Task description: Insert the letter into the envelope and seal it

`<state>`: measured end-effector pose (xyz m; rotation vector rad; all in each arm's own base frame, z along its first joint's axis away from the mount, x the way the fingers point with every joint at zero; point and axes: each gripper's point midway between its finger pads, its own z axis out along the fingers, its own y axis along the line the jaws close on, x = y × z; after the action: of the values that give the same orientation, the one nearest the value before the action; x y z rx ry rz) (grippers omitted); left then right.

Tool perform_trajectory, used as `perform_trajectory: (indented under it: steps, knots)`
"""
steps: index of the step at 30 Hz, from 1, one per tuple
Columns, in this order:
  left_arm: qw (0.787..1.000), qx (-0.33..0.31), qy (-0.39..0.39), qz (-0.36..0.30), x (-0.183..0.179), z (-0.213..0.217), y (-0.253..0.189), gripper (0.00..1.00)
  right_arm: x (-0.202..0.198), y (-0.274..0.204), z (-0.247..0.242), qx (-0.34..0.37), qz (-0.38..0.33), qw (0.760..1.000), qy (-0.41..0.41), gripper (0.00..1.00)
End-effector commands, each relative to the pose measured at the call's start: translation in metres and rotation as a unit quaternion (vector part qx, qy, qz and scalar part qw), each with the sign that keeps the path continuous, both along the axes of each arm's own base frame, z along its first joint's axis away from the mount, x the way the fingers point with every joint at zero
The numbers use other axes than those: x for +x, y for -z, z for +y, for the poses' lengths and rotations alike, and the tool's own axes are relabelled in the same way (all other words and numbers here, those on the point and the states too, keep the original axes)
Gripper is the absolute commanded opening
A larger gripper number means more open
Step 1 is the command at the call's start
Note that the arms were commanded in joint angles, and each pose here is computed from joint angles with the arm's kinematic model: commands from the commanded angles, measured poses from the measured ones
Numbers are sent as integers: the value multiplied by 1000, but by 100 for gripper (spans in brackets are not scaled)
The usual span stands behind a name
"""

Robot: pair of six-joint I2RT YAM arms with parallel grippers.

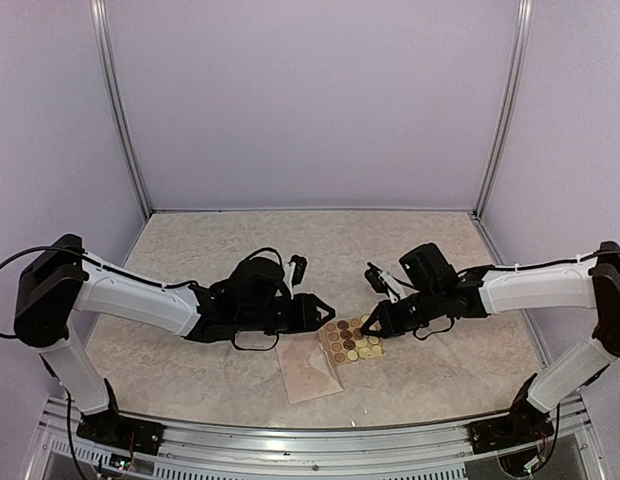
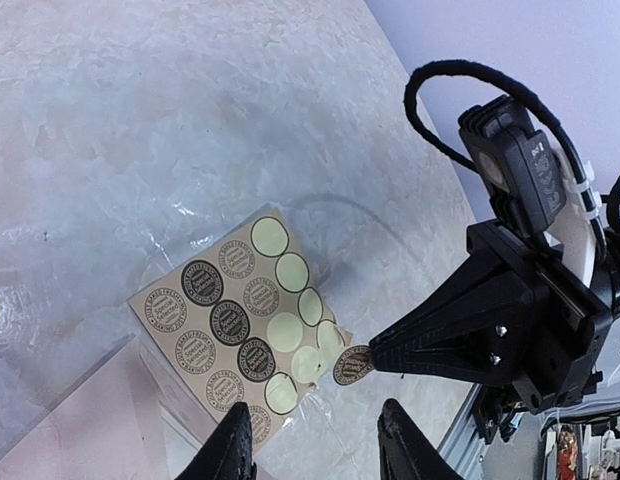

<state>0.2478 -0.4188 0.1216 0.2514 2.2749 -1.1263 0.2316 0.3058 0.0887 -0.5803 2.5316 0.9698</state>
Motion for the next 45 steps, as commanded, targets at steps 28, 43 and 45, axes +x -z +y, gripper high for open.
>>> perform_trajectory:
  steps: [28, 43, 45]
  knots:
    - [979, 195, 5, 67, -26, 80, 123, 36, -18, -19, 11, 50, 5, 999, 11, 0]
    - [964, 196, -90, 158, -90, 176, 118, 37, -18, -16, 17, 51, 9, 999, 2, 0]
    - [966, 192, -86, 152, -94, 178, 110, 37, -19, -15, 17, 49, 10, 999, 1, 0]
